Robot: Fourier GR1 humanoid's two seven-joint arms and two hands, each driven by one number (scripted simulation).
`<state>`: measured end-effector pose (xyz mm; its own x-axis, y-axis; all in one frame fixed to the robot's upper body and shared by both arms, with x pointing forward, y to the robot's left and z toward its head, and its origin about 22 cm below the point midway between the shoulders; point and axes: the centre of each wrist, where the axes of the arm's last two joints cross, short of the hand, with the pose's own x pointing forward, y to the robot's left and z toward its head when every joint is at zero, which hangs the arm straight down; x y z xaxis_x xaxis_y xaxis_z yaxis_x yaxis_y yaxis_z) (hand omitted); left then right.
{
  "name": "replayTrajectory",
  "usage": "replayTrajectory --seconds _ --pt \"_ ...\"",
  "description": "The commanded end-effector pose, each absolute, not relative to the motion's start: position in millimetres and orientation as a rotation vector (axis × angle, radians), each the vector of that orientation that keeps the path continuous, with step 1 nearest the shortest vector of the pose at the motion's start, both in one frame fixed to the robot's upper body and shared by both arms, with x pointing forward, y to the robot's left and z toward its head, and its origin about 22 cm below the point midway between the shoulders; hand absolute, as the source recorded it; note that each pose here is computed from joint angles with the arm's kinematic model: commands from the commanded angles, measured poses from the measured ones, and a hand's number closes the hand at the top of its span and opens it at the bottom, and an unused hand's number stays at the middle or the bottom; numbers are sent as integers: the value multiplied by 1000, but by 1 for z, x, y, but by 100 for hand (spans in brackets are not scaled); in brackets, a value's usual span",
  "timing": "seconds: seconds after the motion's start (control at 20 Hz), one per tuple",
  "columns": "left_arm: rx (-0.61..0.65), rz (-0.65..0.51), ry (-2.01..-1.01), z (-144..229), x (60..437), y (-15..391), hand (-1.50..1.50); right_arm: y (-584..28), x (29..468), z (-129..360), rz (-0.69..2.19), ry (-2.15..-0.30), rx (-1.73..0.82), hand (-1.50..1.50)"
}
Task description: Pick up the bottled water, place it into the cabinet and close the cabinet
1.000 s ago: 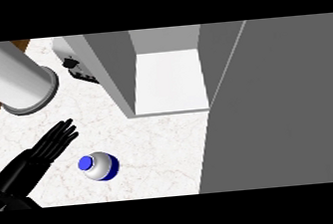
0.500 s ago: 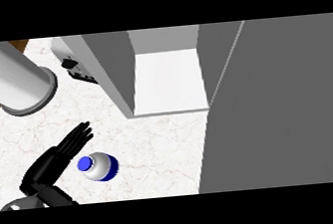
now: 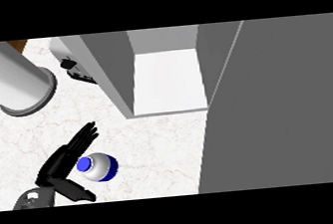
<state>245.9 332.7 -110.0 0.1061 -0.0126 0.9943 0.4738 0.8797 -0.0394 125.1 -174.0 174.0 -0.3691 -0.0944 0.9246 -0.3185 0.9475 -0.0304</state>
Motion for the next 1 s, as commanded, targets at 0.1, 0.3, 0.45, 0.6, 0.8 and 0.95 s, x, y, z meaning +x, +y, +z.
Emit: replayTrajectory --seconds 0.1,0.3,0.45,0.6,0.8,0.95 --pt "-498 -360 -1498 -130 251 311 -150 -183 102 194 245 -1993 262 -150" --pt "-504 -298 -1527 -139 249 311 -150 -174 105 182 249 -1997 261 -150" --pt "-499 -259 -1540 -142 255 299 -150 -167 116 183 256 -2011 254 -150" --pt "-533 -232 -1549 -146 252 296 -150 -176 107 185 276 -1985 242 -150" --pt "-602 -259 -1537 -139 267 285 150 -178 113 184 264 -1981 237 -150" --pt "-672 -286 -1522 -151 251 267 150 -179 107 194 252 -1985 263 -150"
